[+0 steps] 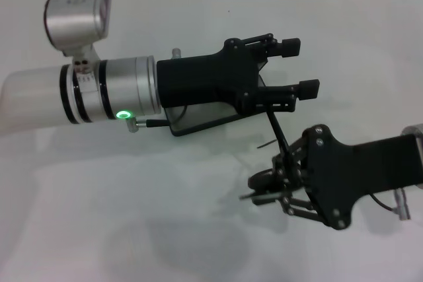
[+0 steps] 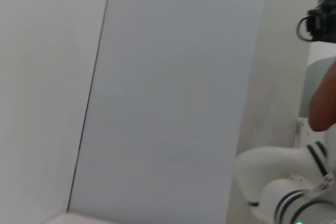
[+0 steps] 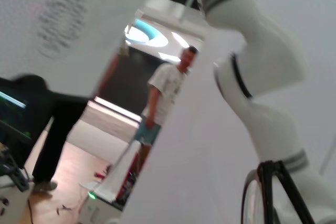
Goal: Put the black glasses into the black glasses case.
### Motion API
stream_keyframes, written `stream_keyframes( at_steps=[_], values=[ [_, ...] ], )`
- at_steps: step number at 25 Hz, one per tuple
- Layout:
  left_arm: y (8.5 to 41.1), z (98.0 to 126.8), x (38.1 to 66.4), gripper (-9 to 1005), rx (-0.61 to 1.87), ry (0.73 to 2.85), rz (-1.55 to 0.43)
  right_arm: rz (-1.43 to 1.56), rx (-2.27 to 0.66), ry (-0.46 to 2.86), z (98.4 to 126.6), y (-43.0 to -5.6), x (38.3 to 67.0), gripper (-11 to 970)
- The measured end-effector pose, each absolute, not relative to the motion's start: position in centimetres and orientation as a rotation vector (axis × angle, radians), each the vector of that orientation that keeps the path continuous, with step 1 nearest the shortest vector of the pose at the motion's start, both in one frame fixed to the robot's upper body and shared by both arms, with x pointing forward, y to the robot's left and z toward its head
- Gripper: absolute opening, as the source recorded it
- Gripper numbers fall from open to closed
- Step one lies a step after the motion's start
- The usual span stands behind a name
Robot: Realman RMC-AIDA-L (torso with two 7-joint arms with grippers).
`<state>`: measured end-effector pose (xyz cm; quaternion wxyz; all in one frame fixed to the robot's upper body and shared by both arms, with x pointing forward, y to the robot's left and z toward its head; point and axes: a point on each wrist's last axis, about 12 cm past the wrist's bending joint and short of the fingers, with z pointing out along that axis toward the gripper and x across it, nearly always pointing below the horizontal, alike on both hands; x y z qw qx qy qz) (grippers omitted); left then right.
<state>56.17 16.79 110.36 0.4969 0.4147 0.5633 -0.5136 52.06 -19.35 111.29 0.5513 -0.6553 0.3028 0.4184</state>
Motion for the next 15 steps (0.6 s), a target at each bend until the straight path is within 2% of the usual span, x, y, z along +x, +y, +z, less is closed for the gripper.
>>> stream_keyframes(
  at_steps=[7, 15],
  values=[
    [17.22, 110.35, 55.12, 830, 1.01, 1.252, -1.226, 0.951, -1.497, 0.823, 110.83, -19.5, 52.7, 147],
    [17.2, 110.42, 55.11, 830, 1.028, 1.244, -1.226, 0.925, -1.495, 0.854, 110.53, -19.67, 52.88, 151]
  ],
)
